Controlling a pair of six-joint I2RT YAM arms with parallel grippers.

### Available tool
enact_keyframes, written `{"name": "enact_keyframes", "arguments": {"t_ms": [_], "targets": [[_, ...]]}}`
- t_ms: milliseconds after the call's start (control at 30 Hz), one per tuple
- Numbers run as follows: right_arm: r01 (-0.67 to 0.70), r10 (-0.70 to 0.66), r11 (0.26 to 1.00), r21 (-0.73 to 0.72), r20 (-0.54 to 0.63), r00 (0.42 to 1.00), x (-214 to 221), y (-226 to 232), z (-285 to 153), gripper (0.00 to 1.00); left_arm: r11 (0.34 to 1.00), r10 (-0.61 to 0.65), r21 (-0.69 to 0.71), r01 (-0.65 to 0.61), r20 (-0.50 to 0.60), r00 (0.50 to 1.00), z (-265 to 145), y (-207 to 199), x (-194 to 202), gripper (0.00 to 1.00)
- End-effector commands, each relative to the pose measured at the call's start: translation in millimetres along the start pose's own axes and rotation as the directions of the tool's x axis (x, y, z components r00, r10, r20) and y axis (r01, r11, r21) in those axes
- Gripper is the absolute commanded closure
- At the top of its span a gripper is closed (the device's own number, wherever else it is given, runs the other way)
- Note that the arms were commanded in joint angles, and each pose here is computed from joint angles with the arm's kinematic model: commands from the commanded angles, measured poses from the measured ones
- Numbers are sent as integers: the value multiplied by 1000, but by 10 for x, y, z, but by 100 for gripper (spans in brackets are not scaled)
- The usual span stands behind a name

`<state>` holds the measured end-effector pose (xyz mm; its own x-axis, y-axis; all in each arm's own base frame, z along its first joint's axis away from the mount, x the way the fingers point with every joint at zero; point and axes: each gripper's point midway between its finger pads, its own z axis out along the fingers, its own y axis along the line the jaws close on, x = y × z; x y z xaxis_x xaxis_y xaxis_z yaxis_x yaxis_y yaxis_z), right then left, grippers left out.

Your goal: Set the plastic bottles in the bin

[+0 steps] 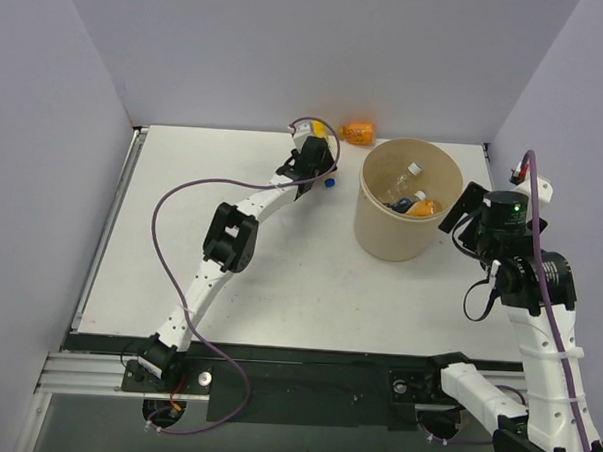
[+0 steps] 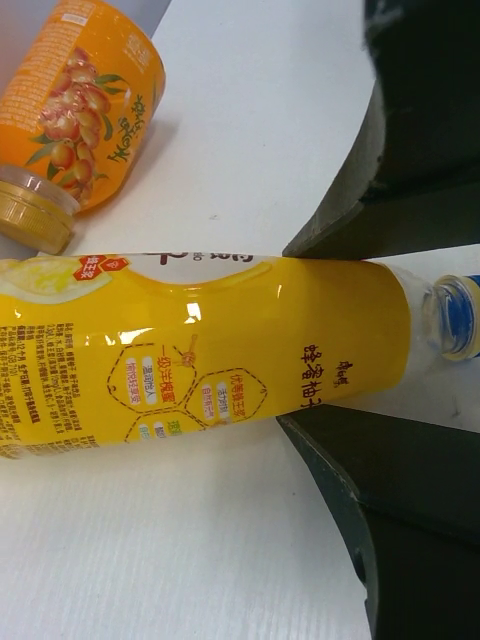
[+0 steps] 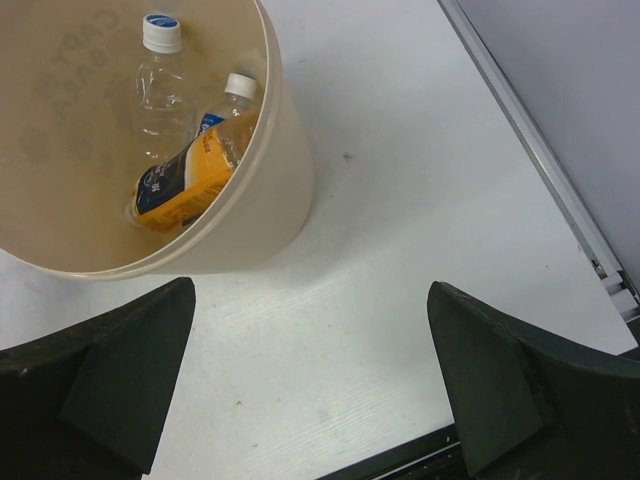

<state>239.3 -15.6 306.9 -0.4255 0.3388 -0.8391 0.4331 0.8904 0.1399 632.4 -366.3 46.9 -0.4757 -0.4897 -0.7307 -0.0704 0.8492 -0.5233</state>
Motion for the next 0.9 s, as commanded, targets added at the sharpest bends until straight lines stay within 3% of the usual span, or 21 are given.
{"name": "enact_keyframes", "arguments": {"t_ms": [0,33,200,233,267,367,500,633,867], "targets": [[-10,10,1000,-19,7,1000,-34,74,34,5,999,16,34,-18,79,997,-297,-230,-459,41],[-15,15,1000,-26,9,1000,-43,89,35,5,999,38,21,-40,73,997,-304,-147,-398,45],[-31,31,998,-52,3,1000,11,139,64,5,991,95,82,-110,165,982,-889,-401,-918,60],[-39,40,997,-64,5,999,7,159,57,5,987,127,77,-141,166,978,-959,-316,-875,63],[-47,47,996,-71,6,999,16,164,51,5,981,107,136,-140,227,968,-1214,-514,-1164,64],[-65,66,993,-95,4,998,41,197,40,5,967,170,148,-209,236,957,-1538,-419,-1251,64],[-91,94,990,-111,19,995,45,174,-26,5,918,192,283,-277,294,936,-2135,-679,-1586,66],[-117,125,984,-137,45,991,25,127,-157,5,833,131,471,-290,341,931,-2689,-1055,-1815,67],[-132,140,985,-112,65,988,91,-89,-347,5,589,93,721,-366,390,916,-3477,-1942,-1821,72]]}}
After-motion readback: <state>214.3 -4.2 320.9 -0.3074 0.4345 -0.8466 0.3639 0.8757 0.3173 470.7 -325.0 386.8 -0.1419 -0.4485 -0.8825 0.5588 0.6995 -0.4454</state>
